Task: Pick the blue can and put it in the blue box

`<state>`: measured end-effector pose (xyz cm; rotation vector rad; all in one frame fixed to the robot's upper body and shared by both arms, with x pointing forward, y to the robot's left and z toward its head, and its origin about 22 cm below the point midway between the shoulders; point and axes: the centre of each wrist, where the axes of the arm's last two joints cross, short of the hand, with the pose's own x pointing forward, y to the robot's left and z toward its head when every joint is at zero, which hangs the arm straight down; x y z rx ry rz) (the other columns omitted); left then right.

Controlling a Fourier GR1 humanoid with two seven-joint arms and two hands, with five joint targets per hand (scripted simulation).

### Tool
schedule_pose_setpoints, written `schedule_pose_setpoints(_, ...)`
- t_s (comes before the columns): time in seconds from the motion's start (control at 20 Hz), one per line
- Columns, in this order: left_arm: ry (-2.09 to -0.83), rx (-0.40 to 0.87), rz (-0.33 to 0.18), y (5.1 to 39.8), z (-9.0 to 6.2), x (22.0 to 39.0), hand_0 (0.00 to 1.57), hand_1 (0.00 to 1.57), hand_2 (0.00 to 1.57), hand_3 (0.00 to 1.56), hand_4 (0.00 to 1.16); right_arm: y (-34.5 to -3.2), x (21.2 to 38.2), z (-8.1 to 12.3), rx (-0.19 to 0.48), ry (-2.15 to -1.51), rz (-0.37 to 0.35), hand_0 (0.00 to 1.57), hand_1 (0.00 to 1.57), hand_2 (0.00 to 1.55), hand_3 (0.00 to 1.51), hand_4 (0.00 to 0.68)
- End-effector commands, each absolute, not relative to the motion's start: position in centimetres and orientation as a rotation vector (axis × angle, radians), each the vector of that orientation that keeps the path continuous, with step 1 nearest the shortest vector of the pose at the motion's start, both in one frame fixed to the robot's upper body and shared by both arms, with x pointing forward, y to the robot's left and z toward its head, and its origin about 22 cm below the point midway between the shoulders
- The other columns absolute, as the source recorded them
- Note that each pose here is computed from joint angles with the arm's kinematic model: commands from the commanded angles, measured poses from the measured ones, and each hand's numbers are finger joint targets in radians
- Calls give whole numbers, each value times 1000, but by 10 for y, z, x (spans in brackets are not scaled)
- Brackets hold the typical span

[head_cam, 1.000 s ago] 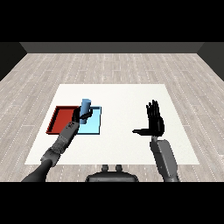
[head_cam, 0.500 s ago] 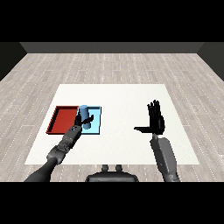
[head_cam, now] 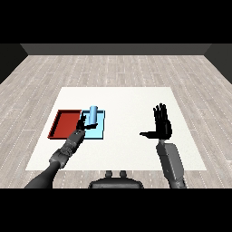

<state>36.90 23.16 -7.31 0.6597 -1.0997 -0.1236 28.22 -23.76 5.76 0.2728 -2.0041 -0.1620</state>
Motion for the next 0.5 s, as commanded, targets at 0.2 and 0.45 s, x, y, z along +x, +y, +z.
schedule_pose_setpoints(0.2, -1317, 687, 53, 221, -41, 394, 0, 0, 0, 0, 0, -239, 292, 69, 262, -2020, -150, 0, 0, 0, 0, 0)
schedule_pose_setpoints(0.45, -1877, 381, 69, 187, 1, 411, 0, 0, 0, 0, 0, -238, 284, 64, 237, -2038, -102, 0, 0, 0, 0, 0)
